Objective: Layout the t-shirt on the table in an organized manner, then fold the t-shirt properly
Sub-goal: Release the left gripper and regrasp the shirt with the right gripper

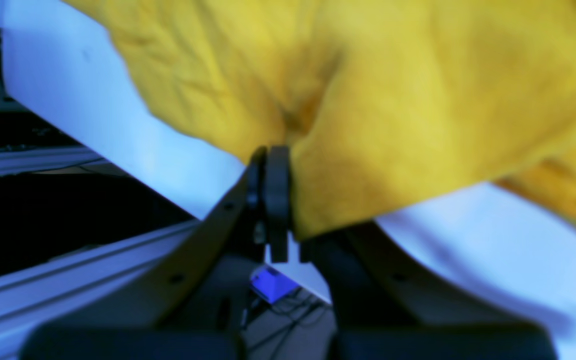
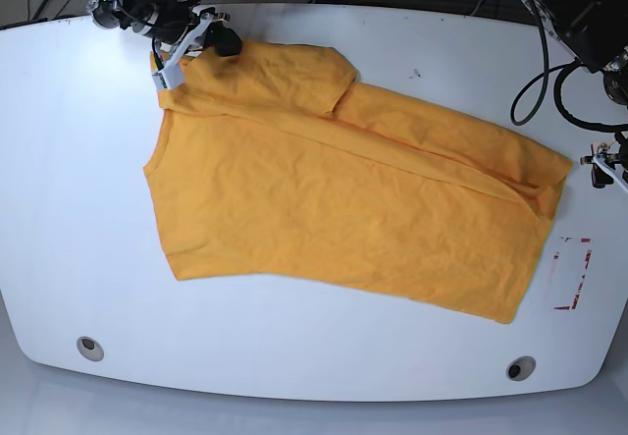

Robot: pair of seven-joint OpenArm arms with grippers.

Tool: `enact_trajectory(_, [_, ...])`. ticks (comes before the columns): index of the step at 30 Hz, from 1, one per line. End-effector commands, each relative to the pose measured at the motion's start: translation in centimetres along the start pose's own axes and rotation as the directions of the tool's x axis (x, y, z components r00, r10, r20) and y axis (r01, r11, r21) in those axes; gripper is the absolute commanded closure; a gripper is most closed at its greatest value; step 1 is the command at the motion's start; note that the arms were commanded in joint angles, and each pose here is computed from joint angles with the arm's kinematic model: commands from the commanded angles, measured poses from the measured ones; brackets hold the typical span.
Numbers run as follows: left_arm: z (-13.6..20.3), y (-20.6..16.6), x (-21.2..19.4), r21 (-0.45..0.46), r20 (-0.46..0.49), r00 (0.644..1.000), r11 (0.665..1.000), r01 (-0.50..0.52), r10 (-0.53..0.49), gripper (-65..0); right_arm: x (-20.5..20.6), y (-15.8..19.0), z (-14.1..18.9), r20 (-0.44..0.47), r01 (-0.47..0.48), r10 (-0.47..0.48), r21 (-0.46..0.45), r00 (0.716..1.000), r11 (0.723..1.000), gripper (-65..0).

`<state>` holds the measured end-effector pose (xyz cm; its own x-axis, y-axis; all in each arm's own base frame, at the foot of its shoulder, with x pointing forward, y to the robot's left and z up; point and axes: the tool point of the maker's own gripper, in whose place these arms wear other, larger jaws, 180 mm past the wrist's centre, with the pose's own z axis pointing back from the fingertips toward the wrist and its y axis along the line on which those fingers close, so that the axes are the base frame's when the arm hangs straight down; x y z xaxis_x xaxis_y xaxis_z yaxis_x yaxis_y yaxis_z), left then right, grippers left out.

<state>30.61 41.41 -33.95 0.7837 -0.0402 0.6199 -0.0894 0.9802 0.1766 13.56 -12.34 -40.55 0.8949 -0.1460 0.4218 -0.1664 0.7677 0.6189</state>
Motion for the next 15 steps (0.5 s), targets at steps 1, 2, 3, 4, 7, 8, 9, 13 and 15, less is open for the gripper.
enact_trajectory(1, [0.8, 1.1, 2.0, 0.025, 0.054, 0.998, 1.000, 0.014, -0.015, -36.0, 2.0, 1.2, 0.8, 0.072, -0.040, 0.037, 0.037, 0.997, 0.999, 0.0])
enact_trajectory(2, [0.8, 1.1, 2.0, 0.025, 0.054, 0.998, 1.000, 0.014, -0.015, -36.0, 2.3, 1.5, 1.0, 0.074, -0.049, 0.046, 0.049, 0.996, 0.998, 0.0])
enact_trajectory(3, [0.8, 1.1, 2.0, 0.025, 0.054, 0.998, 1.000, 0.014, -0.015, -36.0, 2.4, 1.8, 1.2, 0.075, -0.058, 0.053, 0.061, 0.996, 0.996, 0.0])
enact_trajectory(4, [0.8, 1.1, 1.9, 0.026, 0.053, 0.998, 1.000, 0.014, -0.015, -36.0, 2.8, 2.1, 1.4, 0.085, -0.064, 0.057, 0.078, 0.995, 0.995, 0.0])
enact_trajectory(7, [0.8, 1.1, 1.9, 0.026, 0.053, 0.998, 1.000, 0.014, -0.015, -36.0, 3.8, 3.1, 1.8, 0.130, -0.072, 0.055, 0.127, 0.990, 0.989, -0.3])
enact_trajectory(8, [0.8, 1.1, 1.9, 0.027, 0.052, 0.999, 1.000, 0.015, -0.016, -36.0, 4.1, 3.5, 1.8, 0.145, -0.074, 0.053, 0.142, 0.988, 0.987, -0.3])
enact_trajectory(9, [0.8, 1.1, 1.9, 0.027, 0.052, 0.999, 1.000, 0.015, -0.016, -36.0, 4.4, 3.5, 1.9, 0.152, -0.078, 0.056, 0.148, 0.987, 0.986, -0.5])
enact_trajectory(13, [0.8, 1.1, 1.9, 0.029, 0.050, 0.999, 0.999, 0.016, -0.017, -36.0, 6.5, 3.4, 2.0, 0.183, -0.127, 0.100, 0.142, 0.978, 0.982, -0.5])
enact_trajectory(15, [0.8, 1.1, 1.8, 0.028, 0.048, 0.999, 0.999, 0.018, -0.019, -36.0, 7.3, 3.3, 1.9, 0.197, -0.137, 0.107, 0.143, 0.975, 0.980, -0.5])
